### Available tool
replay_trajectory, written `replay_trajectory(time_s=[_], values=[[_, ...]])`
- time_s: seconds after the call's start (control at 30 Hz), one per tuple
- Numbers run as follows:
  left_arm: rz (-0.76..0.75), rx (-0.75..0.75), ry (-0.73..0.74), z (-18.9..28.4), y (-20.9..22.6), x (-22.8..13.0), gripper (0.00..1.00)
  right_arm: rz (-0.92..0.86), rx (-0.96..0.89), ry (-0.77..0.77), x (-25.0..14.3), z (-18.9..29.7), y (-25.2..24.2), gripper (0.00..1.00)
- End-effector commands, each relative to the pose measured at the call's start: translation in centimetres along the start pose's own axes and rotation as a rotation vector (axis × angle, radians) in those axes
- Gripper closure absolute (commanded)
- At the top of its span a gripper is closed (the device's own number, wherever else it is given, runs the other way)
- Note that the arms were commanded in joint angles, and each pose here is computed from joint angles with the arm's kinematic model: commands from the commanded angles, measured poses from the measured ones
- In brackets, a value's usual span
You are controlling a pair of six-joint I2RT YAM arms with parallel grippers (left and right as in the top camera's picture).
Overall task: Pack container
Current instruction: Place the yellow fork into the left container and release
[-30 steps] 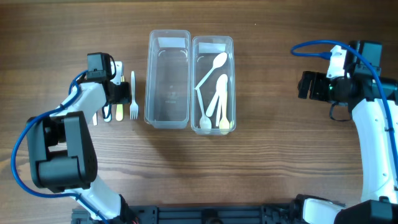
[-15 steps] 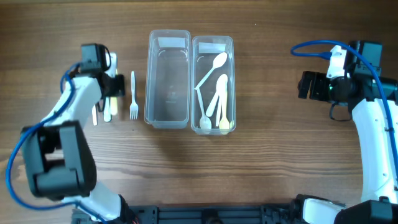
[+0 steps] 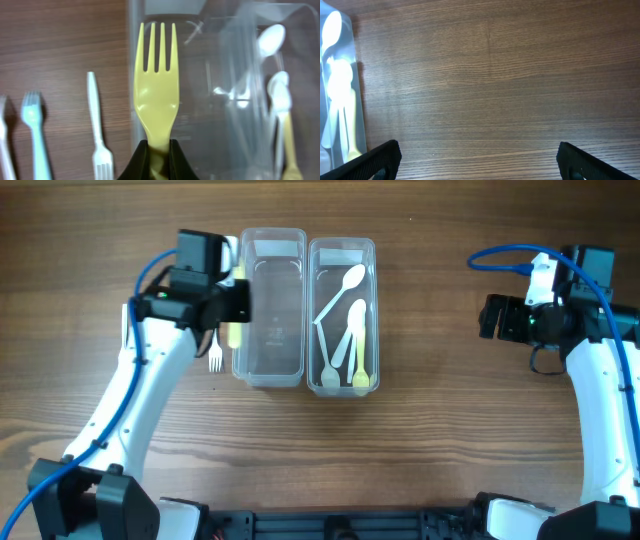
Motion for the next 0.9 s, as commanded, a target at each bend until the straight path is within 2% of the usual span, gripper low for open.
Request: replay_trajectory(time_s=[0.0,0.17,0.2,0.27,0.33,0.43,0.6,0.63,0.67,0.77,0.87], values=[[0.047,-0.044,0.018,0.1,-2.8,-0.6,0.96,0.011,-0.012,0.006,-0.1,-0.1,-0.2,0.0],[0.053,-0.023,0.115,-2.4,-3.0,-2.6,0.95,0.011,-0.013,0.006,-0.1,-0.1,-0.2,0.0],[0.053,-0.018,0.132,-2.9,-2.9,-2.9,0.89,0.011,-0.012,0.006,-0.1,-0.1,-0.2,0.0],[0.053,-0.014,0.17,-4.2,-2.9,-3.6,0.64,0.011,-0.012,0.006,-0.1,-0.1,-0.2,0.0],[0.054,-0.023,0.184,-4.7,-3.1,-3.9,0.51,0.011,-0.012,0.006,-0.1,-0.1,-0.2,0.0],[0.053,-0.035,0.139,-3.7,-3.4,-2.5,0.48,0.011,-0.012,0.006,-0.1,-0.1,-0.2,0.0],[0.079,-0.025,0.004,2.0,-2.5,2.4,0.48,0.011,-0.012,0.006,-0.1,-0.1,-0.2,0.0],[0.09,0.005,-0.028,3.6,-1.7,3.3,0.48,0.011,-0.012,0.006,-0.1,-0.1,-0.2,0.0],[0.128,0.099,-0.082,6.4,1.2,4.1,0.43,0.011,-0.012,0.006,-0.1,-0.1,-0.2,0.0],[0.193,0.171,-0.071,7.6,4.7,3.6,0.37,0.011,-0.012,0.006,-0.1,-0.1,-0.2,0.0],[0.275,0.232,-0.01,7.4,8.4,2.3,0.38,0.011,-0.012,0.006,-0.1,-0.1,-0.2,0.0]])
Point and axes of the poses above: each gripper's point midway between its finger pads, its own z axis back along the fingers, its own y axis along the line the jaws close on, x = y × z, the point moved 1 cm from there along z, back along the fingers, and after that the axes turned 2 degrees about z, right-handed, at the moved point
